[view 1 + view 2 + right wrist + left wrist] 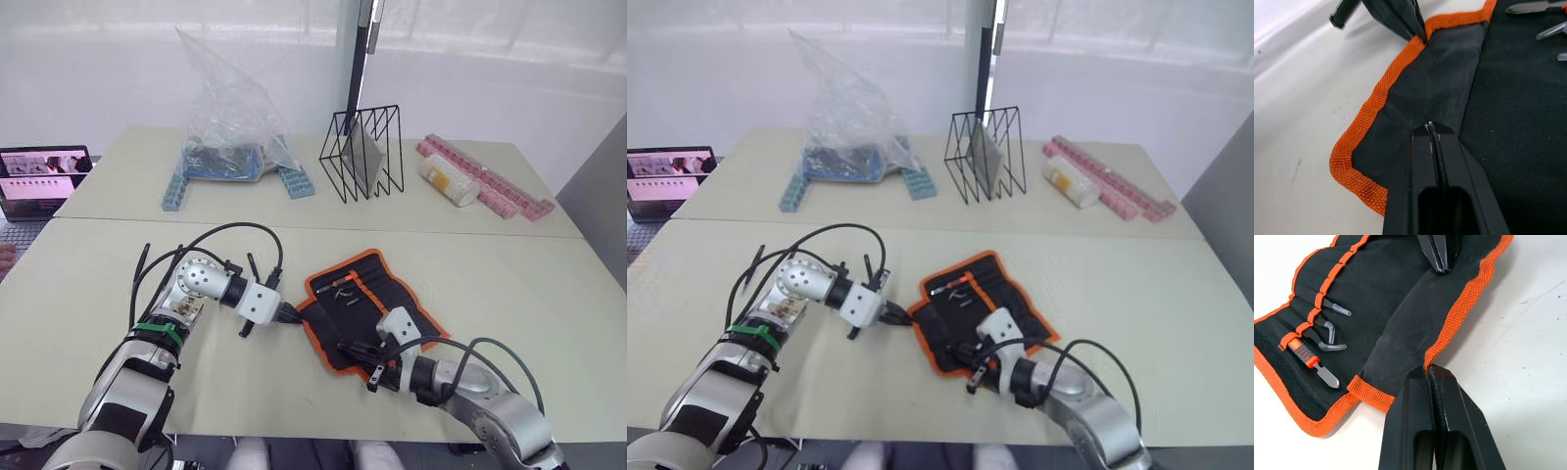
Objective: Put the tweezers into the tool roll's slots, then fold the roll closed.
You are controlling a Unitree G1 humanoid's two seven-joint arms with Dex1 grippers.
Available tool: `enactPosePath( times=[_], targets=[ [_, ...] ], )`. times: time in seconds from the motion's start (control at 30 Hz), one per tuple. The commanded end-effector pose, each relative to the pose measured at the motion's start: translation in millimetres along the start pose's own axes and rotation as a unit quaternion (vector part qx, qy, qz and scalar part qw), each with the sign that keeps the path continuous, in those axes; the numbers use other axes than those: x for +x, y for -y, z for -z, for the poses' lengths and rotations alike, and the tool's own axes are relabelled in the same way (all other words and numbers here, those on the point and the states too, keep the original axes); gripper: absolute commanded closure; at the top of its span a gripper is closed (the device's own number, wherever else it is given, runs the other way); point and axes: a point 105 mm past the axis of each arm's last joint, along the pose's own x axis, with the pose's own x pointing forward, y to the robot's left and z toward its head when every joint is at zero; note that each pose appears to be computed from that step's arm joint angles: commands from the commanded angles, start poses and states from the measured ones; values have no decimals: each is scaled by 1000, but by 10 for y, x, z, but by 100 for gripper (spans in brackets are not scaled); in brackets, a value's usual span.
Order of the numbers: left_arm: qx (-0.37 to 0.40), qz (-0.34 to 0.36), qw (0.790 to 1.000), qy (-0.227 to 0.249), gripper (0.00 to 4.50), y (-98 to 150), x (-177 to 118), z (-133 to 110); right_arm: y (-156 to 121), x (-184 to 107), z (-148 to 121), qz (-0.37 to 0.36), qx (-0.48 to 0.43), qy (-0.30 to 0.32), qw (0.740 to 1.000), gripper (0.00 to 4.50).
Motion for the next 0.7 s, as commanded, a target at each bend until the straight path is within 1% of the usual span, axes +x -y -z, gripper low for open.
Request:
enactPosePath(
  times=[0.03,0.07,0.1,0.13,0.17,0.23,0.27,0.3,0.37,0.43,0.5,0.6,0.7],
  targets=[
    [13,-29,999,11,389,-131,-77,-88,-12,3,265,-3,23,-51,998,450],
    [11,-31,999,13,366,-136,-85,-96,-18,5,276,-5,25,-54,998,450],
    [2,-29,999,16,326,-124,-101,-106,-16,11,290,-5,27,-56,998,450],
    [-10,-26,999,19,301,-108,-124,-114,-15,16,301,-6,28,-58,998,450],
    [-23,-25,999,21,260,-96,-149,-124,-17,20,309,-8,27,-59,998,450],
    [-66,-30,997,31,195,-93,-210,-164,-21,31,312,-12,26,-61,998,450],
    [-94,-34,994,44,165,-104,-243,-210,-28,34,313,-14,25,-62,998,450],
    [-125,-39,990,57,128,-121,-273,-261,-33,37,313,-17,25,-62,998,450],
    [-185,-58,976,101,66,-192,-340,-397,-36,40,314,-19,23,-64,998,450],
    [-250,-80,954,146,2,-269,-381,-501,-34,39,319,-21,21,-67,997,450],
    [-290,-99,938,165,2,-292,-389,-530,-37,38,321,-23,21,-68,997,450],
    [-333,-120,921,163,2,-242,-277,-494,-38,31,321,-27,21,-69,997,450],
    [-363,-147,908,151,88,-217,-136,-436,-29,23,311,-28,19,-69,997,450]
  ],
)
